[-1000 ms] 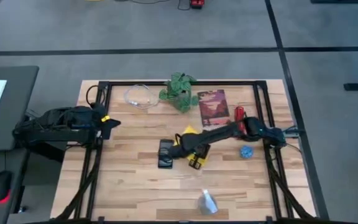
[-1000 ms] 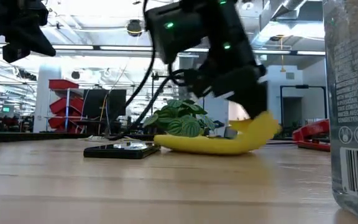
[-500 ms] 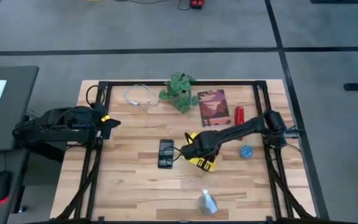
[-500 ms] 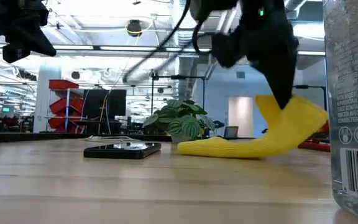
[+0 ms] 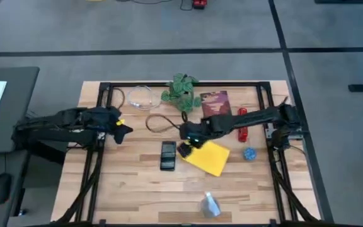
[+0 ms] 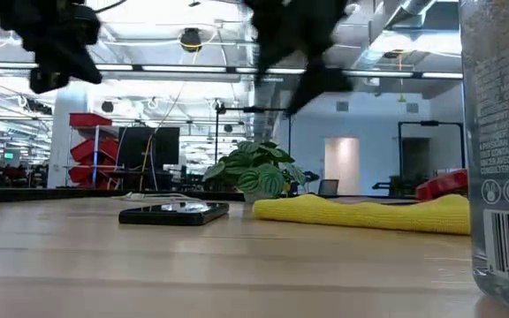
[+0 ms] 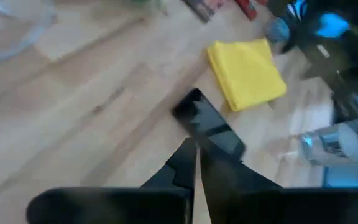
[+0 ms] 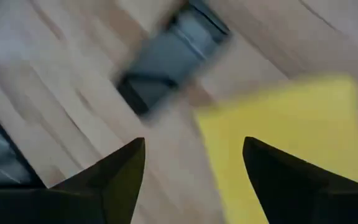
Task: Apply microfiber cloth
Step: Spray the front of the cellphone with the spray cleaning bottle
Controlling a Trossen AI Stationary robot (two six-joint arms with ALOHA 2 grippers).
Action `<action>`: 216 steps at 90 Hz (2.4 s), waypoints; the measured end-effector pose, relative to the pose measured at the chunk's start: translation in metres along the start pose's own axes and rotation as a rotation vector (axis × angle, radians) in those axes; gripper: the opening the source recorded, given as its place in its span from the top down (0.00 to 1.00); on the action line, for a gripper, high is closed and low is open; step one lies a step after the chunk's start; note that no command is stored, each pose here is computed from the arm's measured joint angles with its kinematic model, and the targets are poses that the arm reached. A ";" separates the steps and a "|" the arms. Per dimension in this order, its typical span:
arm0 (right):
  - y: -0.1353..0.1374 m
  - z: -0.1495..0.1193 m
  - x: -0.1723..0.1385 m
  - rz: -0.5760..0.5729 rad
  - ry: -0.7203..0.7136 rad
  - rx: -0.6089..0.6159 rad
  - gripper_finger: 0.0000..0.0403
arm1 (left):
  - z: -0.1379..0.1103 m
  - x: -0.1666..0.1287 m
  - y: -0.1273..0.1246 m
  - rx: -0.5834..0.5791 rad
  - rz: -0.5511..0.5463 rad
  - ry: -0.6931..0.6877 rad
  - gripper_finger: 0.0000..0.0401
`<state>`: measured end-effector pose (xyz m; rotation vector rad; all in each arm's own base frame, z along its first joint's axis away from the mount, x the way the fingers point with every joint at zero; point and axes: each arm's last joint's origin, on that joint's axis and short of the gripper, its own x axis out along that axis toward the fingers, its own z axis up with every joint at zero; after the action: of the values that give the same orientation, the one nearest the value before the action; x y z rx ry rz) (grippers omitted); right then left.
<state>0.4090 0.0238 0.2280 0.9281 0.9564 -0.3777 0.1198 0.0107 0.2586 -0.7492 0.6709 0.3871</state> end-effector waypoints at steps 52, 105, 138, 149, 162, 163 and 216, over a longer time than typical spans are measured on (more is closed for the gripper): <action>-0.047 0.023 0.093 0.061 0.115 0.205 0.36 | -0.057 0.105 0.024 -0.275 -0.198 0.085 1.00; -0.053 0.037 0.125 0.337 0.147 0.209 0.36 | -0.076 0.158 0.029 -0.368 -0.183 0.027 1.00; -0.057 0.040 0.125 0.324 0.146 0.213 0.36 | -0.061 0.148 0.017 -0.318 -0.116 0.072 1.00; -0.057 0.039 0.125 0.321 0.147 0.235 0.36 | -0.061 0.127 0.009 -0.319 -0.025 0.169 1.00; -0.053 0.036 0.126 0.309 0.132 0.234 0.36 | -0.076 0.127 0.011 -0.334 -0.011 0.197 1.00; -0.053 0.035 0.126 0.307 0.130 0.235 0.36 | -0.077 0.128 0.011 -0.342 -0.017 0.193 1.00; -0.050 0.032 0.126 0.320 0.129 0.181 0.41 | -0.074 0.184 0.001 -0.267 -0.078 0.125 1.00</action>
<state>0.4631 -0.0166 0.1062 1.2622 0.8814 -0.1345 0.2222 -0.0263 0.0935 -1.0565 0.7122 0.3641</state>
